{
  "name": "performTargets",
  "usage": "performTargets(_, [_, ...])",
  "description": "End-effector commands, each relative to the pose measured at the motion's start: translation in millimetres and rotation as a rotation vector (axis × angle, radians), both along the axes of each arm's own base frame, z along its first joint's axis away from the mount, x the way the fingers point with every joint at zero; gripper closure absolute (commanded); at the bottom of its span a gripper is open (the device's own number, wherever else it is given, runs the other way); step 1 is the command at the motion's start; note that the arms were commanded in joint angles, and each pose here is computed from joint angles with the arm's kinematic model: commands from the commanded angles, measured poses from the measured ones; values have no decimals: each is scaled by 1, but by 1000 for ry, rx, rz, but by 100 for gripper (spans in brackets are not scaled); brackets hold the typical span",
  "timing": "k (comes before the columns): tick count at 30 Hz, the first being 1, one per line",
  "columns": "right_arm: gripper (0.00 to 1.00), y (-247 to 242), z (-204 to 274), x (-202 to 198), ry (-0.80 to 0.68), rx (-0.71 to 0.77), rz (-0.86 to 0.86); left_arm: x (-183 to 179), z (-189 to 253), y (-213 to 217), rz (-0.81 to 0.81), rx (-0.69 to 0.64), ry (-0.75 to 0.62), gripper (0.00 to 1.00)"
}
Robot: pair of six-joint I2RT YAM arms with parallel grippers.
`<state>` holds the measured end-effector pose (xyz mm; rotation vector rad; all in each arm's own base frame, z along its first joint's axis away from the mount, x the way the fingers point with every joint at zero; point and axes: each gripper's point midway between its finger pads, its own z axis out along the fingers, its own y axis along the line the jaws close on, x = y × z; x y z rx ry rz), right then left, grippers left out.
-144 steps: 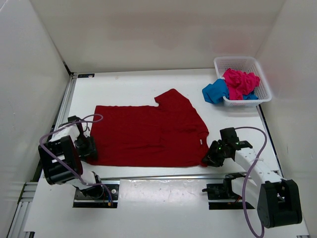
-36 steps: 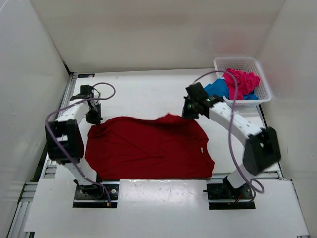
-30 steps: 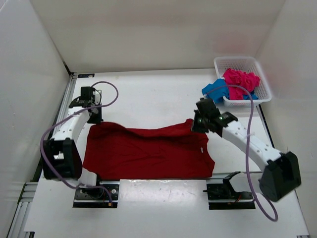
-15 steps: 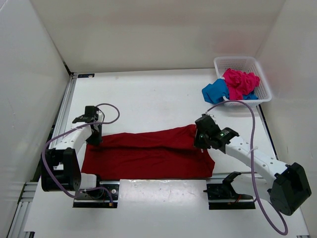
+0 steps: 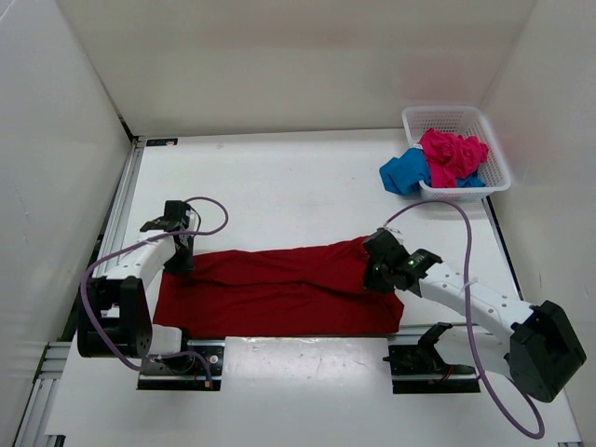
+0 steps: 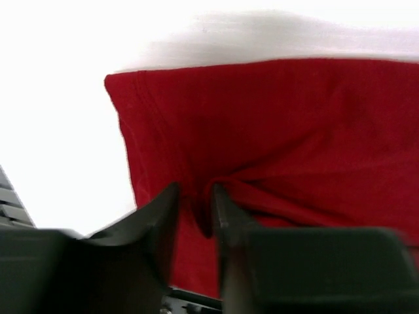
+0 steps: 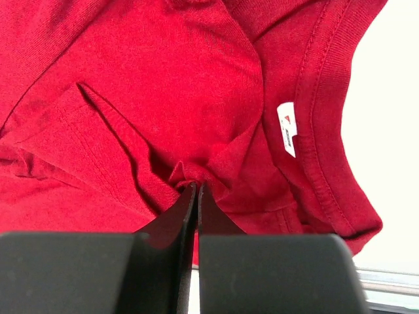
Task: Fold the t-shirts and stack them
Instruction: Fold the other side of the tshirt into a rectangle
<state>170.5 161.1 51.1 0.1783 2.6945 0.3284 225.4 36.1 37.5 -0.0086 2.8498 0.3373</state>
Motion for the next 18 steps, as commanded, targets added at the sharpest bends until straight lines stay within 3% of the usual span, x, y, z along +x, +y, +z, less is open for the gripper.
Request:
performTargets(1, [100,4,-5,-1,8,4,-2,-6,10,5,4,42,-21,59])
performTargets(3, [100,3,-7,-2,16,-4,-2,-10,21,4,1,33,-33,46])
performTargets(4, [100,3,-9,-3,24,-11,-2,-27,22,-5,-13,-16,28,37])
performTargets(6, [100,2,-12,-3,32,-18,-2,-36,33,-12,-25,-63,34,31])
performTargets(13, [100,6,-12,-2,25,-12,7,-10,51,-10,-60,24,-167,28])
performTargets(18, [100,6,-12,-2,25,-12,7,-5,47,-24,-131,30,-234,28])
